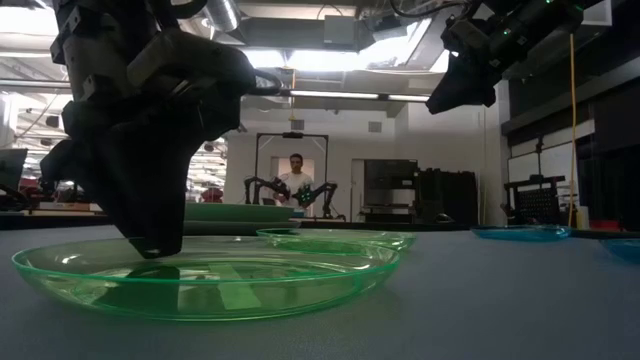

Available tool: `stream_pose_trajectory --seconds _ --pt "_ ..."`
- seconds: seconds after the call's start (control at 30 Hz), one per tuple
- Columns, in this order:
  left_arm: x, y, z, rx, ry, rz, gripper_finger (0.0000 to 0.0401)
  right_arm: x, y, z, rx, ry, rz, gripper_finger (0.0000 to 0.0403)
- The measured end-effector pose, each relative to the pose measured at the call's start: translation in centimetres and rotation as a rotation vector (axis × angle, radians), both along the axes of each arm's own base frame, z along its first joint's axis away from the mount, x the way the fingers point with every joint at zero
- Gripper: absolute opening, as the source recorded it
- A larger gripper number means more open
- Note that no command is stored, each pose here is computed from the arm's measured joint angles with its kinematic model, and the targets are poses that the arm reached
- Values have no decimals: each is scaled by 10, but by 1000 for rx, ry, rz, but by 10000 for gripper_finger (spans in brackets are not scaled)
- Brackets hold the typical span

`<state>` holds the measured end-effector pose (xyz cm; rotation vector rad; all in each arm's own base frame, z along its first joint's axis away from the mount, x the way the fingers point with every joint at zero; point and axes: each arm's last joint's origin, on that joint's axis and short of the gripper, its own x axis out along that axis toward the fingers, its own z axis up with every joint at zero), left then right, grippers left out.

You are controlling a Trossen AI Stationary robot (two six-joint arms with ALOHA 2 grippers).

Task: Stack plastic plates
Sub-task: Stack the bottom light green plate on top of the white plate

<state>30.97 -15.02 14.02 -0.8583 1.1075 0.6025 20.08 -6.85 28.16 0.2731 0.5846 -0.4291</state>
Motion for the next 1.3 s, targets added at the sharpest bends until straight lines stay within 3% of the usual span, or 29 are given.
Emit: stream_pose_trajectory --seconds 0.37,0.63,1.3 --pt "0 0 0 0 -1 0 4 0 0 0 0 -1 -1 92" --pt "0 0 3 -1 -7 -6 2 0 0 0 0 0 -1 92" --pt "-5 29 68 9 -186 -131 0 0 0 0 0 0 0 92"
